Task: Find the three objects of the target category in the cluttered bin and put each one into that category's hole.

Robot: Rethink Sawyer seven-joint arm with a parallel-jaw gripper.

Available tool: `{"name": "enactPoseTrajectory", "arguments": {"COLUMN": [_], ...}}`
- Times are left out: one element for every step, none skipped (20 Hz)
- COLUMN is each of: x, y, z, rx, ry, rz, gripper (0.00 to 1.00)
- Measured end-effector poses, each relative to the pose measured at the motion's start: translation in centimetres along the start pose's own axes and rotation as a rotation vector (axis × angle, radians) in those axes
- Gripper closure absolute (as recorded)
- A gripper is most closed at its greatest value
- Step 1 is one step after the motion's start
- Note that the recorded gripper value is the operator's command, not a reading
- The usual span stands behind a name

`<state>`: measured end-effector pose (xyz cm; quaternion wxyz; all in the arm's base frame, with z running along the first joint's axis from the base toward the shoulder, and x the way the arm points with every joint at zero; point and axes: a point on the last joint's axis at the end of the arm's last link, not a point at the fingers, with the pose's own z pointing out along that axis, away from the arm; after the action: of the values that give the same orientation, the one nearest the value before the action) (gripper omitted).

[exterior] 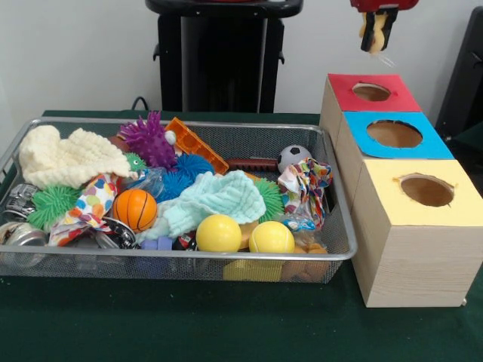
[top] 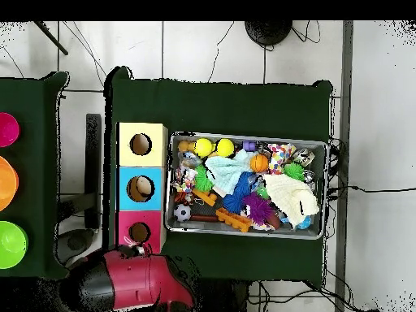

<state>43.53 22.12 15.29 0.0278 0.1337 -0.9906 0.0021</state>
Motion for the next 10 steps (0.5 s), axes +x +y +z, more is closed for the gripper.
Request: {"name": "enactPoseTrajectory", "arguments": {"x": [-0.1,-0.1,-0.2,-0.2,-0.3,-0.3,-0.3,-0.4,-0.4,-0.5], "y": [0.0,0.0,-0.1,-0.1,-0.1,-0.2,-0.2,-0.4,-0.5,-0.7], "z": [0.0,0.0,0.0,0.1,0.4,0.5,0.7,1.0,1.4,1.8], "rx": [0.000,0.000,0.001,0.000,0.000,0.000,0.000,0.001,0.001,0.002], "ry": [-0.001,-0.002,-0.002,-0.002,0.001,0.002,0.003,0.003,0.003,0.002], "rz": [0.000,0.000,0.000,0.000,0.001,0.002,0.003,0.006,0.009,0.012], "gripper": [1.00,1.00,1.00,1.00,1.00,1.00,1.00,1.00,1.00,1.00]}}
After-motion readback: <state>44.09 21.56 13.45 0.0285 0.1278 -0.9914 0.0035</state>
